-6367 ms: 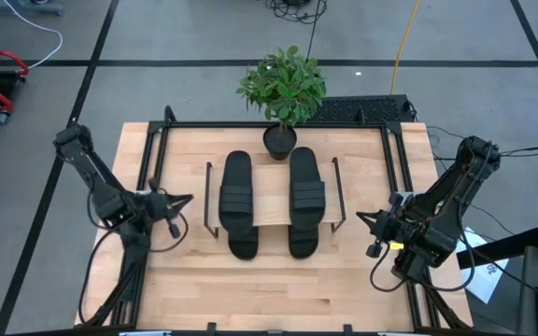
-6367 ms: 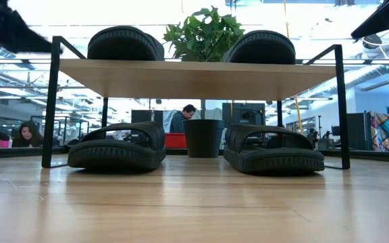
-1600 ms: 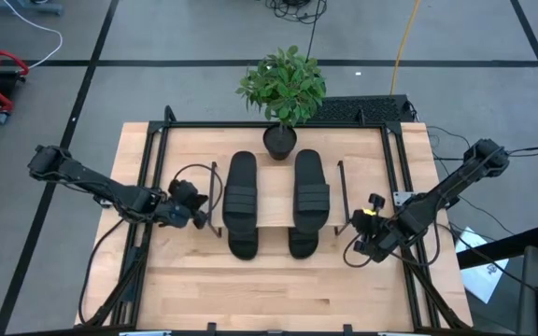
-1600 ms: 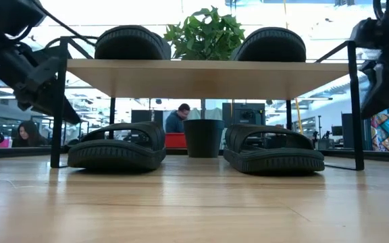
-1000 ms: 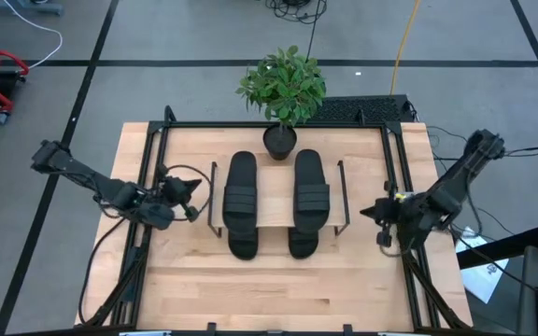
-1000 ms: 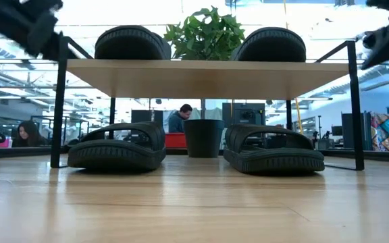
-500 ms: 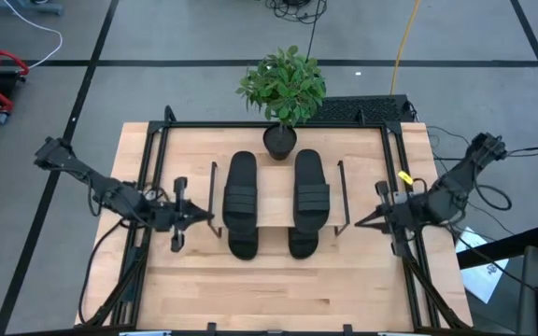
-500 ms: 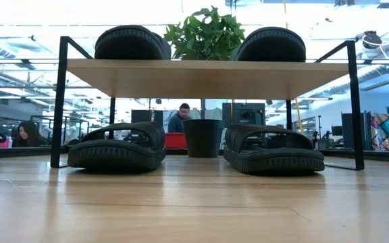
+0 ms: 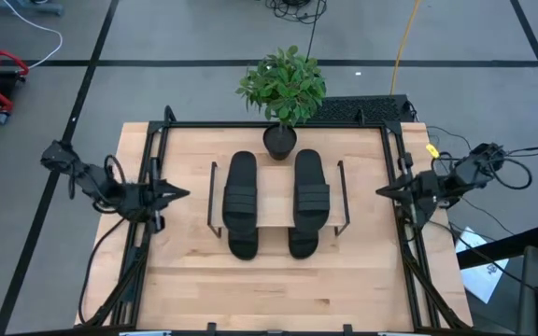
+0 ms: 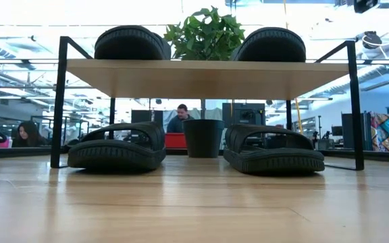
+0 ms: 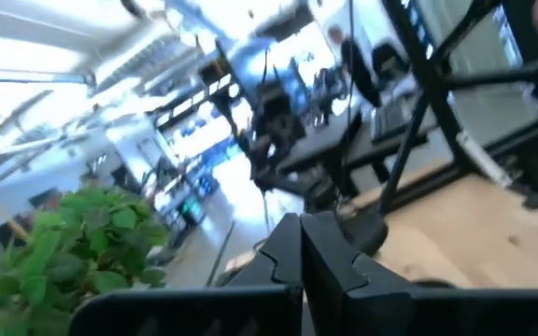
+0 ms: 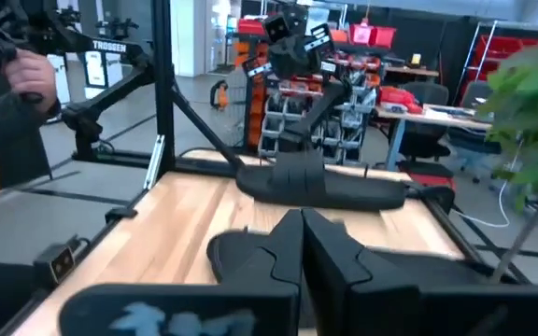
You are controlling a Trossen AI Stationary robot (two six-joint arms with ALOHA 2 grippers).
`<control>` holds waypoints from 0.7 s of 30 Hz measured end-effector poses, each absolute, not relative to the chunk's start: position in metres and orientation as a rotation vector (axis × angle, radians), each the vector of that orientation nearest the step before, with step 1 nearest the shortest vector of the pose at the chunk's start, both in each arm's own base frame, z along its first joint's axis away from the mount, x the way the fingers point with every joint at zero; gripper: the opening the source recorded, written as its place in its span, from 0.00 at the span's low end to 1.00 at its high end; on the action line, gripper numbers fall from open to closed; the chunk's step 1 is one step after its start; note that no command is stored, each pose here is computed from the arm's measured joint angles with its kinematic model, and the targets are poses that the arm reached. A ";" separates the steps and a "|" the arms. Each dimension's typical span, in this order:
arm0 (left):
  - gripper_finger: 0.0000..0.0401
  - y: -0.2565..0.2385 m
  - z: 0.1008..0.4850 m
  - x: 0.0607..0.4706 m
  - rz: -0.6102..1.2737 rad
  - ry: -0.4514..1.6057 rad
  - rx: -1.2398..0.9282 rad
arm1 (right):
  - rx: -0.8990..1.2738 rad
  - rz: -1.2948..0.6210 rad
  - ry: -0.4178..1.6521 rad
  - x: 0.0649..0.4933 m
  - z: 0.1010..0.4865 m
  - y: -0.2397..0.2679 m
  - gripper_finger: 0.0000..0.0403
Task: Pick and place slides into the shelf
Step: Return to Home Position
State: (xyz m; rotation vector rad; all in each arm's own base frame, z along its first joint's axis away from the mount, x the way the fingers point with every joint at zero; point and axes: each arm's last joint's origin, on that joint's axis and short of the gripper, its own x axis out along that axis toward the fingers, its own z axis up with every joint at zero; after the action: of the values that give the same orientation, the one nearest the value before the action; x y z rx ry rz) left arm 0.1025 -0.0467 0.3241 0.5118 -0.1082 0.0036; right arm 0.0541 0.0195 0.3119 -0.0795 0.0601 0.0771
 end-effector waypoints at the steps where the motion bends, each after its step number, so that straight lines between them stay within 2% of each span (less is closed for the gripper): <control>1: 0.00 -0.045 0.316 0.100 -0.015 -0.140 0.506 | -0.075 0.077 0.056 0.053 0.307 0.019 0.00; 4: 0.00 -0.043 0.289 0.097 -0.098 -0.236 0.507 | -0.055 0.097 0.021 0.055 0.291 0.021 0.00; 10: 0.00 -0.030 0.241 0.097 0.021 -0.212 0.448 | -0.058 0.119 0.026 0.062 0.262 0.026 0.00; 15: 0.00 -0.021 0.226 0.091 0.086 -0.240 0.340 | 0.006 0.028 0.004 0.060 0.246 0.022 0.00; 21: 0.00 -0.020 0.212 0.084 0.083 -0.267 0.367 | 0.048 0.026 0.016 0.060 0.237 0.022 0.00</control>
State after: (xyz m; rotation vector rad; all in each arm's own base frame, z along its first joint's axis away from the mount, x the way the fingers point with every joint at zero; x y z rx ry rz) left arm 0.0845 -0.0197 0.2117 0.3671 -0.2667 0.0826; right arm 0.0599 0.0220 0.2369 0.0476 0.0157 0.0258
